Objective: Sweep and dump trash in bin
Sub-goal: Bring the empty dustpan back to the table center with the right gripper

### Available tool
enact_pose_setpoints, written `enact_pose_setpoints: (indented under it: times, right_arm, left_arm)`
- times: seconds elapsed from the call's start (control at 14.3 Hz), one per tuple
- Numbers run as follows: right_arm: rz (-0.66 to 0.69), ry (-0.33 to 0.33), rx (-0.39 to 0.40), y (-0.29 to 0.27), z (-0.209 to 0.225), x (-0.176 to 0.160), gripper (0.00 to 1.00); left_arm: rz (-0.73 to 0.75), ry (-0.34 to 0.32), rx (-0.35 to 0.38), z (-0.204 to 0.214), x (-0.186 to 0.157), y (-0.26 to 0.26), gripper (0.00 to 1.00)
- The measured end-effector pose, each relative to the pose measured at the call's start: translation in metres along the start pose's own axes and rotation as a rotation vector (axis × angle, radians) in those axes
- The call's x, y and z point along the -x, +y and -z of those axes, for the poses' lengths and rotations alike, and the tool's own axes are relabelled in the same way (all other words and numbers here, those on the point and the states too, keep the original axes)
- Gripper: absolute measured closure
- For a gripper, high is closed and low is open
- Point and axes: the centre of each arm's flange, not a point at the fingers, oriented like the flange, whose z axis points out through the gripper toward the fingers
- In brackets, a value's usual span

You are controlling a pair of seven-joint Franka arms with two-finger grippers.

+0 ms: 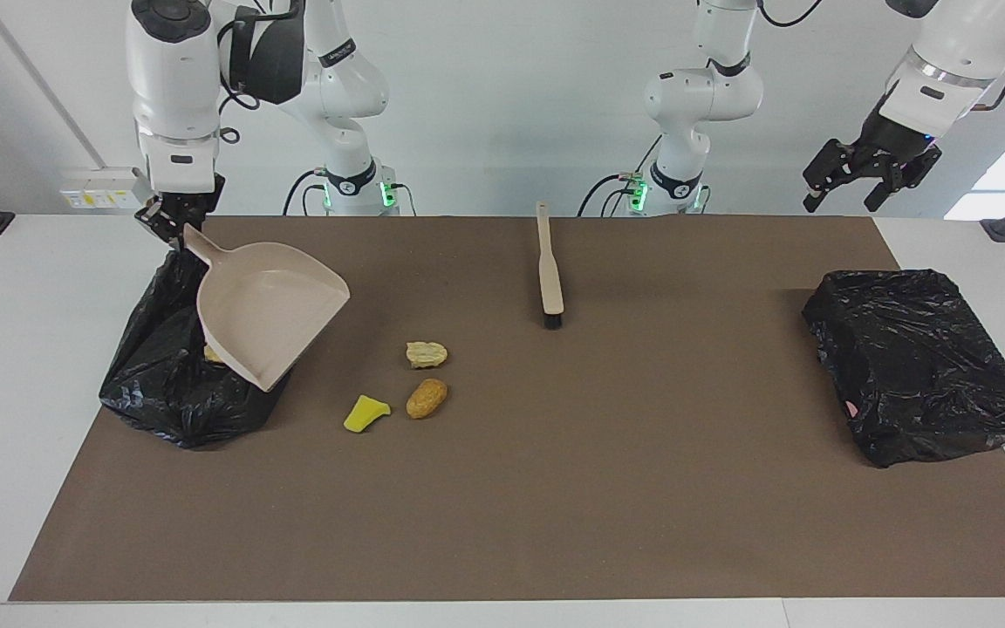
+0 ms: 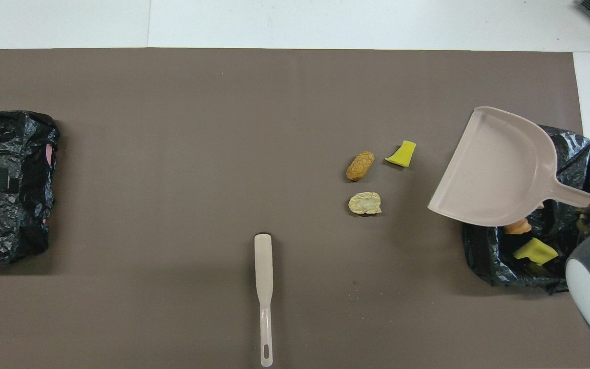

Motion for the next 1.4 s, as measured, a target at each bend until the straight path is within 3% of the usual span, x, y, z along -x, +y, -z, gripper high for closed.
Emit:
enact_pose_setpoints:
  times: [0.21, 0.42, 0.77, 1.4]
  right_arm:
    - [-0.166, 0.049, -0.042, -0.017, 0.002, -0.037, 0.69]
    - [-0.343, 0.11, -0.14, -0.026, 0.0, -0.068, 0.69]
    - [-0.634, 0.105, -0.19, -0.048, 0.007, -0.142, 0.69]
    - [-0.918, 0.177, -0.289, -0.099, 0.003, -0.305, 0.69]
  left_arm:
    - [0.0, 0.0, 0.0, 0.0, 0.0, 0.0, 0.0]
    - [0.0, 0.0, 0.0, 0.0, 0.0, 0.0, 0.0]
    - [0.0, 0.0, 0.0, 0.0, 0.0, 0.0, 0.0]
    - [-0.001, 0.0, 0.0, 0.0, 0.0, 0.0, 0.0]
